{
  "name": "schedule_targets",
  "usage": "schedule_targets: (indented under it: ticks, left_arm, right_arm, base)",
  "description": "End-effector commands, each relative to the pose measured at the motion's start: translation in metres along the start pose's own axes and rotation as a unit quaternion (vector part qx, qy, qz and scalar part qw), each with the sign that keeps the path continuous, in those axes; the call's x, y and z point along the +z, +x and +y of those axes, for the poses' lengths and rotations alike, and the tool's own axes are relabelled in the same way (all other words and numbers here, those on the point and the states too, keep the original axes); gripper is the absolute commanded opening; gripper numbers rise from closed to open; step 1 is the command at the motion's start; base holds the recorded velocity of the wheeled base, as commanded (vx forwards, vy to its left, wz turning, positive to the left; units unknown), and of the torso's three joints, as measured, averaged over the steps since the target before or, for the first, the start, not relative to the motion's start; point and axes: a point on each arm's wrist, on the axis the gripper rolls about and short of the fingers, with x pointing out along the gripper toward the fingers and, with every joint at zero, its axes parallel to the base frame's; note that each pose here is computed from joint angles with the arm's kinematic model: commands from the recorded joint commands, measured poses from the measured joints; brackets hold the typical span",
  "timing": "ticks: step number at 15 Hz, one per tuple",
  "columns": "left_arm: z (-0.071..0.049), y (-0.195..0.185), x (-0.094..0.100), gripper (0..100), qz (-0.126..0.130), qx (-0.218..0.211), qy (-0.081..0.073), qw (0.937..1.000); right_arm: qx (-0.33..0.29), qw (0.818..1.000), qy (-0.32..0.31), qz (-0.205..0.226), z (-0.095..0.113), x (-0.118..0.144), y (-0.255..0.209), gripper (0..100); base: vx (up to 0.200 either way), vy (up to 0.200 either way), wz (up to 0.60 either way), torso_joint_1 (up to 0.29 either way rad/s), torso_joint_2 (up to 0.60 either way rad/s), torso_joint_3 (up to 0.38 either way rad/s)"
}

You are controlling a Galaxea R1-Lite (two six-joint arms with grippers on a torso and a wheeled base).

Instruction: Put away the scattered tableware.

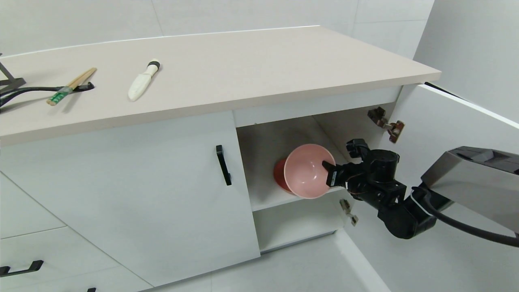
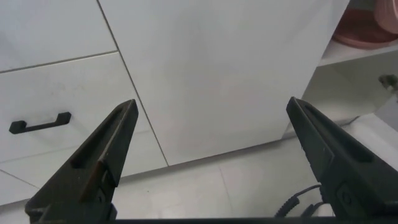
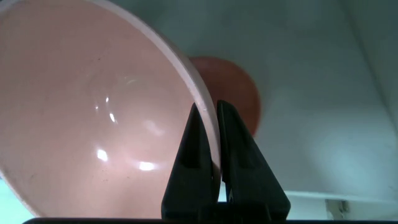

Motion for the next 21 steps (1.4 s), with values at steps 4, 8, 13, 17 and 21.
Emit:
schedule_targets:
  ticks: [4,8,13,17,21]
  left_arm:
    - [0.0,-0.002,-0.001,100,-0.014,-0.013,-0.006,0.9998]
    - [0.0,-0.002,0.0,100,-0.015,-0.01,-0.004,0.9998]
    - [0.0,-0.002,0.0,100,-0.014,0.0,-0.043,0.999]
    - [0.0,-0.002,-0.001,100,-0.013,0.002,-0.035,0.9993]
    - [0.0,-0.002,-0.001,100,-0.013,0.001,-0.033,0.9993]
  right_arm:
    - [-0.002,1.0,-0.002,0.013,-0.005,-0.008,0.017,0]
    - [-0.001,1.0,-0.003,0.008,-0.005,-0.007,0.019,0]
    - [-0.011,1.0,-0.001,0.02,-0.012,-0.02,0.022,0]
    - [-0.01,1.0,-0.002,0.007,-0.012,-0.017,0.029,0]
    - [-0.009,1.0,-0.003,0.005,-0.012,-0.017,0.029,0]
  base:
    - [0.0,0.0,0.0,0.0,0.0,0.0]
    - [0.0,0.0,0.0,0.0,0.0,0.0]
    - [0.0,0.0,0.0,0.0,0.0,0.0]
    - [0.0,0.0,0.0,0.0,0.0,0.0]
    - [0.0,0.0,0.0,0.0,0.0,0.0]
